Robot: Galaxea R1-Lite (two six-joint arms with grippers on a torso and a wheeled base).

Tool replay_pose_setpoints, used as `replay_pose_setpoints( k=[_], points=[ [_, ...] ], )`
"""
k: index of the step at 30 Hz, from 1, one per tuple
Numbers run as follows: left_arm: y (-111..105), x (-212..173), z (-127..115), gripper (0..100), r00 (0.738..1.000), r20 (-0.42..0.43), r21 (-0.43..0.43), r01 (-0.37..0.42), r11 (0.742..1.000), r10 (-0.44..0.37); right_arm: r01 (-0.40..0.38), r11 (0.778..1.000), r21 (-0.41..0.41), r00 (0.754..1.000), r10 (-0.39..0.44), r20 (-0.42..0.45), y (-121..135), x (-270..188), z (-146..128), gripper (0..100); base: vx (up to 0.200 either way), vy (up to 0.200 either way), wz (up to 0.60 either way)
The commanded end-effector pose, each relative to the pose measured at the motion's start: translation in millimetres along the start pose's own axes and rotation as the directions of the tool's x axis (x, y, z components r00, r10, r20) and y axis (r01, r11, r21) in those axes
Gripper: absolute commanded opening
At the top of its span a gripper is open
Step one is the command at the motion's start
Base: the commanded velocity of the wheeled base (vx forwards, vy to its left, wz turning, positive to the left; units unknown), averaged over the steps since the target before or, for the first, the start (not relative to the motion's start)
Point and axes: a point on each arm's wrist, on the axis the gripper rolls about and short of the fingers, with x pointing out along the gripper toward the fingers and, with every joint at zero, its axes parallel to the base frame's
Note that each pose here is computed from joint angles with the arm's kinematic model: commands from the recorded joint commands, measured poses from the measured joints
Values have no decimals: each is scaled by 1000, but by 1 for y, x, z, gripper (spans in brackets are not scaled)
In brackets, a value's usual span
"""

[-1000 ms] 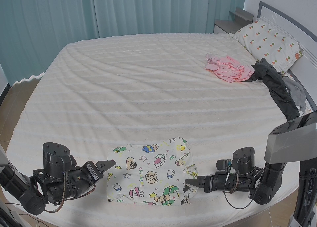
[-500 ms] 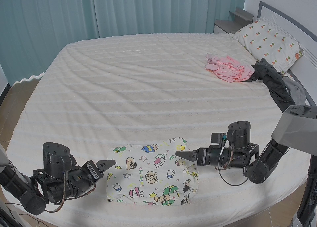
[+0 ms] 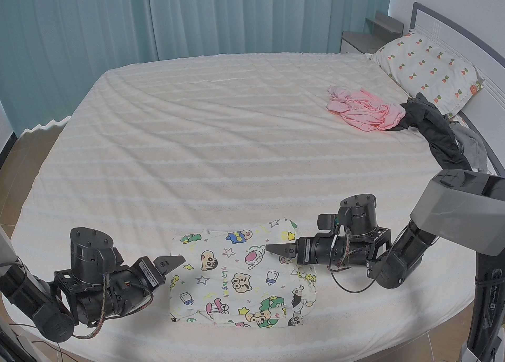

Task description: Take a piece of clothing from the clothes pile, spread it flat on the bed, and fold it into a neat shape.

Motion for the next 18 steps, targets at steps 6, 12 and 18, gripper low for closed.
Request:
replay_pose_setpoints(
  k=[6,12,18],
  points=[
    [1,2,-1,100,1000,-6,-1,-10,1000,10,9,1000,7,1000,-9,-7,-15,24,-4,100,0,0,0],
    [1,2,-1,100,1000,-6,-3,-10,1000,10,21,1000,15,999,-20,-43,-15,33,-2,100,0,0,0],
    [2,3,-1,100,1000,-7,-6,-12,1000,12,25,999,21,999,-24,-48,-15,31,-2,0,0,0,0]
  ],
)
